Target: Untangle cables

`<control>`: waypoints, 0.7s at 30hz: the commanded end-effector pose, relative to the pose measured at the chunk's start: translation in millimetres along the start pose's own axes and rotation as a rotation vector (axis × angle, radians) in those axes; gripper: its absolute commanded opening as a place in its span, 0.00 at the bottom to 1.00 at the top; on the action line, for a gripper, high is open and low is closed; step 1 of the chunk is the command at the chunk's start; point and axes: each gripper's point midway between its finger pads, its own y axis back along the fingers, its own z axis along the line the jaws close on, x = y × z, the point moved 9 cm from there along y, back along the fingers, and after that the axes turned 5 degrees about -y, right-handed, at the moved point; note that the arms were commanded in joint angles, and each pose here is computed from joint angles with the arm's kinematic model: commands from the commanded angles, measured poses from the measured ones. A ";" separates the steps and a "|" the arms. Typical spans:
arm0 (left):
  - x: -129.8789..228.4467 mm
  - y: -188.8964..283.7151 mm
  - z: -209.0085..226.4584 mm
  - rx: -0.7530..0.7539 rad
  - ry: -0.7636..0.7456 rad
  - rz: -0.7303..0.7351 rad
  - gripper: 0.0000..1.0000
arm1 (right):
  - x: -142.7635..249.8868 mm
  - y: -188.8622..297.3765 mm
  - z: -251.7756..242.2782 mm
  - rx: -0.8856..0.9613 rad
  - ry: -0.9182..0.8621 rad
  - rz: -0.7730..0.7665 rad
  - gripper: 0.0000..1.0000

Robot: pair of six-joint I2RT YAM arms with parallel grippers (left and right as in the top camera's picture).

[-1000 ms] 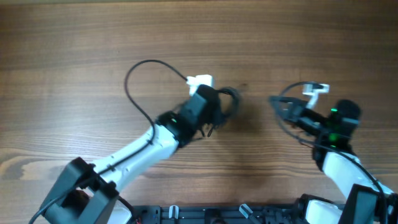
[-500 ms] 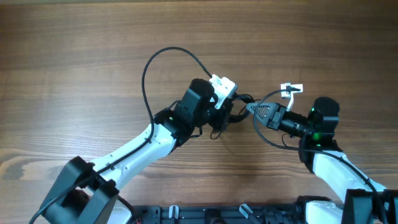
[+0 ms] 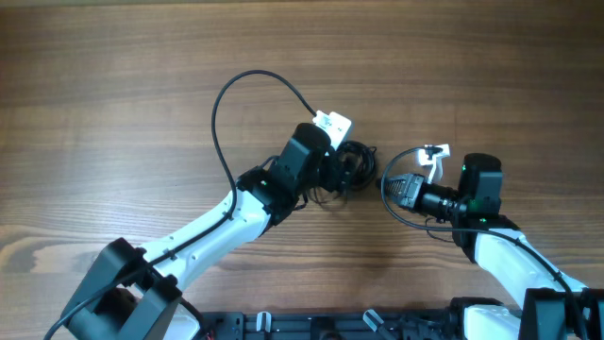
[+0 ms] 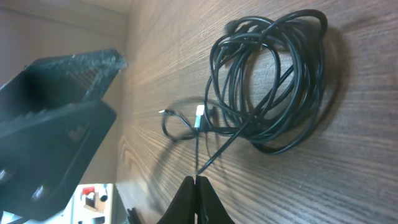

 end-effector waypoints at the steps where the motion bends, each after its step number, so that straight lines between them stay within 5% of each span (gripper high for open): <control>1: -0.9 0.7 4.4 -0.045 0.173 -0.012 1.00 | -4.1 0.5 1.6 0.013 0.026 -0.036 0.04; 6: 24.7 0.5 17.4 -0.215 0.560 0.092 1.00 | -10.8 1.5 -6.7 0.107 -0.092 -0.125 0.08; 15: 36.3 -58.1 26.8 -0.111 0.617 0.194 0.99 | -10.7 1.5 -7.1 0.110 -0.097 -0.126 0.14; 21: 22.7 -83.6 18.5 -0.109 0.450 0.535 1.00 | -11.0 1.7 -8.0 0.117 -0.132 -0.134 0.15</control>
